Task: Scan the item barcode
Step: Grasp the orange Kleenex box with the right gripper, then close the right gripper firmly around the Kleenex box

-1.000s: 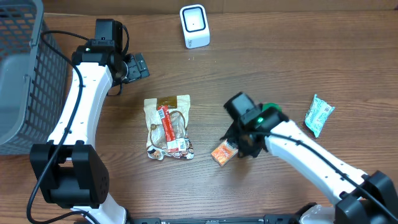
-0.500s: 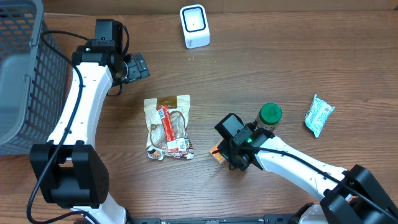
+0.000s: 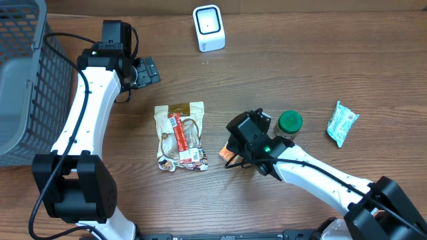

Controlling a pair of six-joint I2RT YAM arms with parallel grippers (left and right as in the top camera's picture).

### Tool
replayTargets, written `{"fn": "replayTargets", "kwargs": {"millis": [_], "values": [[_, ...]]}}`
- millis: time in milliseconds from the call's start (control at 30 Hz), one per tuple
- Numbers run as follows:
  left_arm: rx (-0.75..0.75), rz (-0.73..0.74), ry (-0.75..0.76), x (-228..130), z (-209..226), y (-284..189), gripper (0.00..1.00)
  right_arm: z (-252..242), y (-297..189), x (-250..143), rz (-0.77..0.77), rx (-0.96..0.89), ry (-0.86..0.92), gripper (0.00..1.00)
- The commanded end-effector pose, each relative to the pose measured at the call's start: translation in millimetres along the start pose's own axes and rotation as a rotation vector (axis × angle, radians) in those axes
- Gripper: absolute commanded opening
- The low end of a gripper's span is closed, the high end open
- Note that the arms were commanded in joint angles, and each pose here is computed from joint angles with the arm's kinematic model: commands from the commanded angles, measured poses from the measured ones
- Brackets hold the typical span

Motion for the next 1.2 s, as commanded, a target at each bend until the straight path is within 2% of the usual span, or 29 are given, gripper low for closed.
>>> {"fn": "replayTargets", "kwargs": {"millis": [0,167,333,467,600,900,1167], "values": [[-0.024,-0.033,-0.007,6.7,-4.9,-11.9,1.00,37.7,-38.8,35.9,-0.125,0.105,-0.159,0.44],[-0.024,-0.033,-0.007,6.7,-4.9,-11.9,1.00,35.3,-49.5,36.0,-0.097,0.077,-0.075,0.46],[-0.024,-0.033,-0.006,6.7,-4.9,-11.9,1.00,12.6,-29.2,10.2,0.045,-0.038,0.075,0.46],[-0.024,-0.033,-0.006,6.7,-4.9,-11.9,1.00,4.0,-12.0,-2.6,0.108,-0.089,0.095,0.46],[-0.024,-0.033,-0.007,6.7,-4.9,-11.9,1.00,-0.3,-5.9,-9.5,0.139,-0.113,0.145,0.40],[-0.024,-0.033,-0.007,6.7,-4.9,-11.9,1.00,-11.7,-8.1,-20.9,0.198,-0.163,0.147,0.44],[-0.024,-0.033,-0.007,6.7,-4.9,-11.9,1.00,-21.3,4.8,-28.4,0.185,-0.143,0.149,0.39]]}}
Point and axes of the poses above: each gripper's point midway between its finger pads, its own y axis out along the fingers, its own z axis along the line the jaws close on, x = y × z, the point moved 4 cm from there along -y, back along the fingers, and after that the axes turned 4 degrees about -y, right-handed, at the moved point
